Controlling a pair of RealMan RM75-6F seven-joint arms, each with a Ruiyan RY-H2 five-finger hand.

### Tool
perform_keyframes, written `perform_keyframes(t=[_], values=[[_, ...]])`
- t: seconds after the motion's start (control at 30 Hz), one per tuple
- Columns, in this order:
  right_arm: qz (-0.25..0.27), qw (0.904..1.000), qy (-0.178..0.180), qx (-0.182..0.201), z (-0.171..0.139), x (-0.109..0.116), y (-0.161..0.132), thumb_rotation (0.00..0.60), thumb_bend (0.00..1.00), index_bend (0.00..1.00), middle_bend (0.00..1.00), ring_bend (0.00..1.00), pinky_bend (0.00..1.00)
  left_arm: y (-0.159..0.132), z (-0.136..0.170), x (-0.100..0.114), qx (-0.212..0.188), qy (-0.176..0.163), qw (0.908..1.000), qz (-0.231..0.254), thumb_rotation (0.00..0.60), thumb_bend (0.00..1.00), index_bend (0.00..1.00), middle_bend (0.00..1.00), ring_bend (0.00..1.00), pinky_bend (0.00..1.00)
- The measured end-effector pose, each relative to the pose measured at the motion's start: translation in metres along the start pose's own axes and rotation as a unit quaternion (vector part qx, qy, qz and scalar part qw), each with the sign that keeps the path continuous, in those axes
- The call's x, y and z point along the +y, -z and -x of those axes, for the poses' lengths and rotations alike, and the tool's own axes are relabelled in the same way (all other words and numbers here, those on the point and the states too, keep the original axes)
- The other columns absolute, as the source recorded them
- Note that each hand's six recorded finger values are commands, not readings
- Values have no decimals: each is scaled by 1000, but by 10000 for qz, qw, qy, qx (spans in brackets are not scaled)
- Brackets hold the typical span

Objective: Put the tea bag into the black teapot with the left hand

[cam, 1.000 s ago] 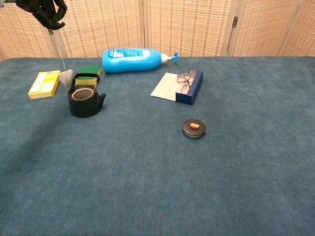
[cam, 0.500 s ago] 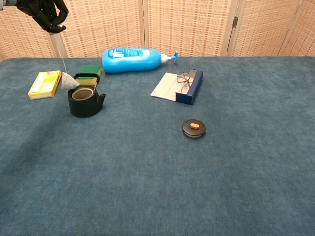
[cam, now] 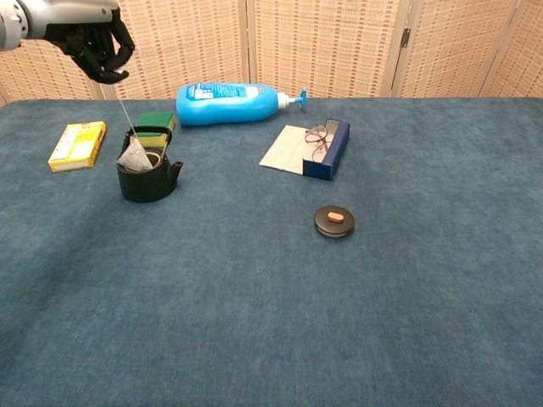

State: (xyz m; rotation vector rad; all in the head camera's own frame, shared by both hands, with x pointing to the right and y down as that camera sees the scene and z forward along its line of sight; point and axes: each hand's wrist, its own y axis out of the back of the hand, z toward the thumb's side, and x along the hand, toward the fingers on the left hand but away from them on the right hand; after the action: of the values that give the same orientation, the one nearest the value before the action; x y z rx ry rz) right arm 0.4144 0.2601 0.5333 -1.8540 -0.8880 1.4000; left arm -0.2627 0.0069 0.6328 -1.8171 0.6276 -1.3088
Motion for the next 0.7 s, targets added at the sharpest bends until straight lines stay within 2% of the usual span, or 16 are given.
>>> perform_keyframes(t=[0.27,0.47,0.7], values=[[-10,10000,57,64,-5,2,-2,600,320,0,0,0,0,-5,-4,-27,-47,186,9998,78,600,529,697,1000,1000,1000],[-19,10000,19,70,-4,0,-1,600,319,0,0,0,0,-3,0,-51,-55,357,9987,370,600,528,696,1000,1000,1000],[-33,10000,-7,70,-3,-1,-2,600,320,0,0,0,0,0,19,-85,-199,572,9957,700,600,529,671,1000,1000,1000]])
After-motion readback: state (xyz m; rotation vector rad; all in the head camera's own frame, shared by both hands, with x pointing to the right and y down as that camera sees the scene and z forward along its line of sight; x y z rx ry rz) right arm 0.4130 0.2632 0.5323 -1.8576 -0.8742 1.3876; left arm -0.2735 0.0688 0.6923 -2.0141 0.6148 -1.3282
